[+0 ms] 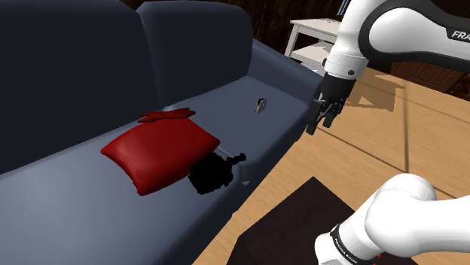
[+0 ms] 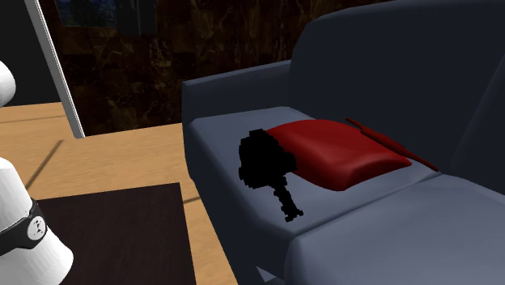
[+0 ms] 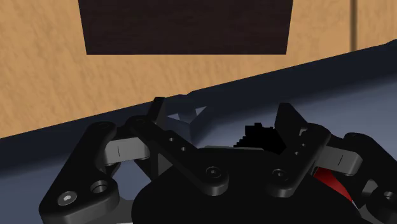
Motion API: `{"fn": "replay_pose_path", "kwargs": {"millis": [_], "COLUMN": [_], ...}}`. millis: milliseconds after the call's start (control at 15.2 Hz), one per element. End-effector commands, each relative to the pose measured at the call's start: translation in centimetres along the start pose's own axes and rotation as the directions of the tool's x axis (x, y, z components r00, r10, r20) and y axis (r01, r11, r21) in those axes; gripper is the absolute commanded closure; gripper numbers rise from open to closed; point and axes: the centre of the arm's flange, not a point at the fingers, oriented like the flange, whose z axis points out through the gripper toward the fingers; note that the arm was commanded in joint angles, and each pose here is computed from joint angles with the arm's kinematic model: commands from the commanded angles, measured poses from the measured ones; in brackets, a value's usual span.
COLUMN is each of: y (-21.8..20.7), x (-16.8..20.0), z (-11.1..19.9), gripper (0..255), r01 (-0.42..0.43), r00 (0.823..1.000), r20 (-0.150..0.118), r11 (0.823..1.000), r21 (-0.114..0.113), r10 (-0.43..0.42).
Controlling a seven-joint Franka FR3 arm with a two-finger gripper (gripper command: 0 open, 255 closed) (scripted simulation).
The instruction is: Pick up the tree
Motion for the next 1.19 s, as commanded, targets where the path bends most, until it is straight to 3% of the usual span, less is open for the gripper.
{"fn": "replay_pose_path", "kwargs": {"millis": [0,1122], "y": [0.0,-7.9], "x": [0.0,15.0], "z": [0.0,13.5], "gripper": [0,0], "r01": [0.000,-0.067], "r00": [1.000,0.996], "r20": [0.000,-0.063], "r11": [1.000,0.998], "r21": [0.000,0.018], "r10": [0.000,0.068]}}
